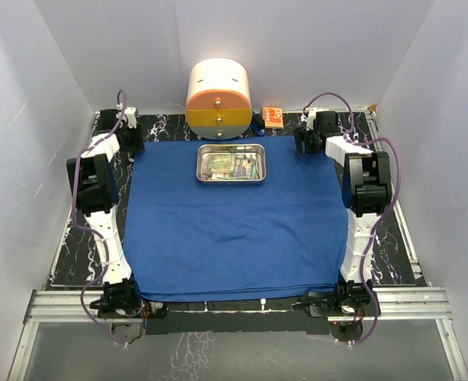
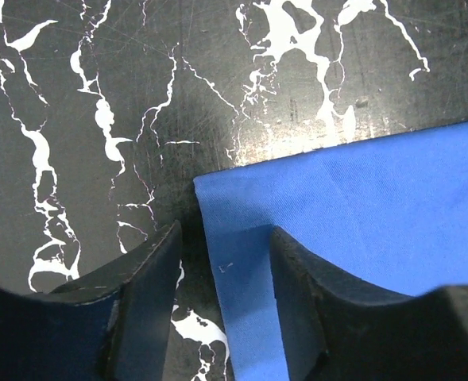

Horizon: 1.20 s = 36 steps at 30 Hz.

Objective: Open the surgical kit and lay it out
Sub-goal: Smooth out the surgical kit at the center of the board.

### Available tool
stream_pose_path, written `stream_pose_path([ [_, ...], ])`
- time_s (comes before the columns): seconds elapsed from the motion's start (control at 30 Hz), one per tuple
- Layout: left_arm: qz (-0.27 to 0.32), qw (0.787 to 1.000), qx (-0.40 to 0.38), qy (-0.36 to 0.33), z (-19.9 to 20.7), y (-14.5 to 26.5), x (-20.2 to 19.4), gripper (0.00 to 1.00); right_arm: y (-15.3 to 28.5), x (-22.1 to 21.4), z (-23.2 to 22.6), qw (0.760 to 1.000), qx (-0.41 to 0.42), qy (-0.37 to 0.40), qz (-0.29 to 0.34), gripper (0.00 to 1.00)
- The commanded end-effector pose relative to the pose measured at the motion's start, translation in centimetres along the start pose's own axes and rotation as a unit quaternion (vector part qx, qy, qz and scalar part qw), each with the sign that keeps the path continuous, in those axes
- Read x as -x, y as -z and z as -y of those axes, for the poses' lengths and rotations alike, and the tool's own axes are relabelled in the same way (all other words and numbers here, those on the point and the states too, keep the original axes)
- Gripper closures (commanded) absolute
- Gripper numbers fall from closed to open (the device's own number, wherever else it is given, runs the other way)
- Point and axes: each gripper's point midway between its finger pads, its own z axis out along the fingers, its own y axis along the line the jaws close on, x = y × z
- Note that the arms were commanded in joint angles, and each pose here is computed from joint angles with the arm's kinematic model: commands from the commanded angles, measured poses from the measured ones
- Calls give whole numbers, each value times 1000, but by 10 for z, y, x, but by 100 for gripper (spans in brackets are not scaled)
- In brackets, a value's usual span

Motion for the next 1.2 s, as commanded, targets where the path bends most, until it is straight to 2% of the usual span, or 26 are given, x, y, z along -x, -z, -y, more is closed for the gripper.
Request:
stream_pose_path([
  [0.0, -52, 998, -22, 2, 14, -4, -32, 58, 3, -10, -10, 1000, 18, 4, -17, 29],
  [0.23, -40, 999, -35, 6, 17, -10, -20, 76, 1, -11, -11, 1000, 22, 4, -18, 29],
  [0.43, -39, 998, -47, 28, 23, -15, -14, 100, -2, -13, -12, 1000, 23, 1, -21, 29],
  [0.83, -17, 999, 25, 28, -10, -39, 5, 100, -21, -22, 2, 999, -12, -2, -40, 30],
  [1.17, -30, 999, 12, 24, 0, -26, -9, 100, -32, -38, 12, 997, -29, 21, -63, 31],
])
